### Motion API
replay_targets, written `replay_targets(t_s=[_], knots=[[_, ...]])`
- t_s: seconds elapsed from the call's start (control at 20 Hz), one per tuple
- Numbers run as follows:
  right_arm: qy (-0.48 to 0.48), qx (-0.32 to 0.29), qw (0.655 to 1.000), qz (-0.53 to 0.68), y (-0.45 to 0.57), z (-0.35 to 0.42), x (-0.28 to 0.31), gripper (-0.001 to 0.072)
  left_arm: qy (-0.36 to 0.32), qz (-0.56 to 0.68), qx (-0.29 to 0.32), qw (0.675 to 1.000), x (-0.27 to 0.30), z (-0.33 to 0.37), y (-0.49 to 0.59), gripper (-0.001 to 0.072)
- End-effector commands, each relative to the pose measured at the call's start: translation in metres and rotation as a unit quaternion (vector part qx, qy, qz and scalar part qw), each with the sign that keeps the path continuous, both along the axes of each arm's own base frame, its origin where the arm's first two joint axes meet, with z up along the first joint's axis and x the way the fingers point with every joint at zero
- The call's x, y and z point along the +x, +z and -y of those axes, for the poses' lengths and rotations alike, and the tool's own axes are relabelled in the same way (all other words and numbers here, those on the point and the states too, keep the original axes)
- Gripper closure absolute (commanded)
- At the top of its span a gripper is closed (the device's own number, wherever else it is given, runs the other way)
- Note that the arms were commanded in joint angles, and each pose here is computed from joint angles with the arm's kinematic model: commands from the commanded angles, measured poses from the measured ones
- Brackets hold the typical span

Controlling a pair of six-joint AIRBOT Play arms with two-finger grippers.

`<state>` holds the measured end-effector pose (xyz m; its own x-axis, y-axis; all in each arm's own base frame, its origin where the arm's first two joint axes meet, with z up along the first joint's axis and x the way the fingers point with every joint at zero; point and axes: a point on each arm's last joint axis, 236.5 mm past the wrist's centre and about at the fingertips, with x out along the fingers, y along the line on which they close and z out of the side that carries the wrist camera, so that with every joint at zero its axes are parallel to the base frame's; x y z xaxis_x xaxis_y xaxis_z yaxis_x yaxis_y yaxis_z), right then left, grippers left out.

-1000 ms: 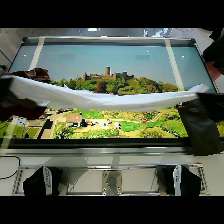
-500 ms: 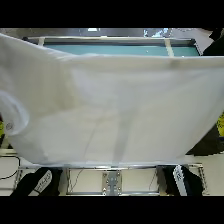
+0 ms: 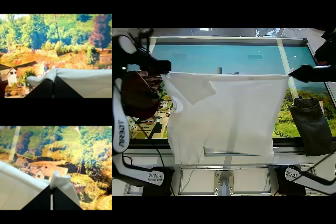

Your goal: Fold the shirts.

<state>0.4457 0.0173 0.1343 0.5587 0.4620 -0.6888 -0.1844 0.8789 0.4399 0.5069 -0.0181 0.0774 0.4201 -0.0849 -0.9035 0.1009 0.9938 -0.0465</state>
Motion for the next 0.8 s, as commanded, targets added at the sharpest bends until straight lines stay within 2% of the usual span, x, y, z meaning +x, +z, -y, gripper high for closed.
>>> replay_targets(t_s=[0.0, 0.2, 0.35, 0.55, 0.65, 0.75], knots=[[-0.044, -0.028, 0.998, -0.027, -0.090, -0.005, 0.067, 0.0698, 0.032, -0.028, 0.042, 0.998, 0.031, -0.026, -0.076, 0.0696], [-0.036, -0.019, 0.998, -0.044, -0.118, -0.018, 0.095, 0.0698, 0.031, 0.006, 0.044, 0.999, 0.051, -0.027, -0.080, 0.0696], [-0.010, -0.023, 0.998, -0.065, -0.118, -0.029, 0.081, 0.0699, 0.028, 0.007, 0.046, 0.999, 0.043, -0.027, -0.065, 0.0696], [0.024, -0.101, 0.988, -0.118, -0.117, -0.013, 0.034, 0.0699, 0.018, -0.048, 0.056, 0.997, 0.005, -0.036, -0.059, 0.0696], [0.027, -0.120, 0.983, -0.138, -0.125, -0.006, 0.014, 0.0699, 0.023, -0.076, 0.056, 0.995, -0.019, -0.042, -0.067, 0.0697], [0.028, -0.113, 0.980, -0.160, -0.144, -0.009, 0.001, 0.0699, 0.023, -0.113, 0.055, 0.992, -0.050, -0.043, -0.084, 0.0696]])
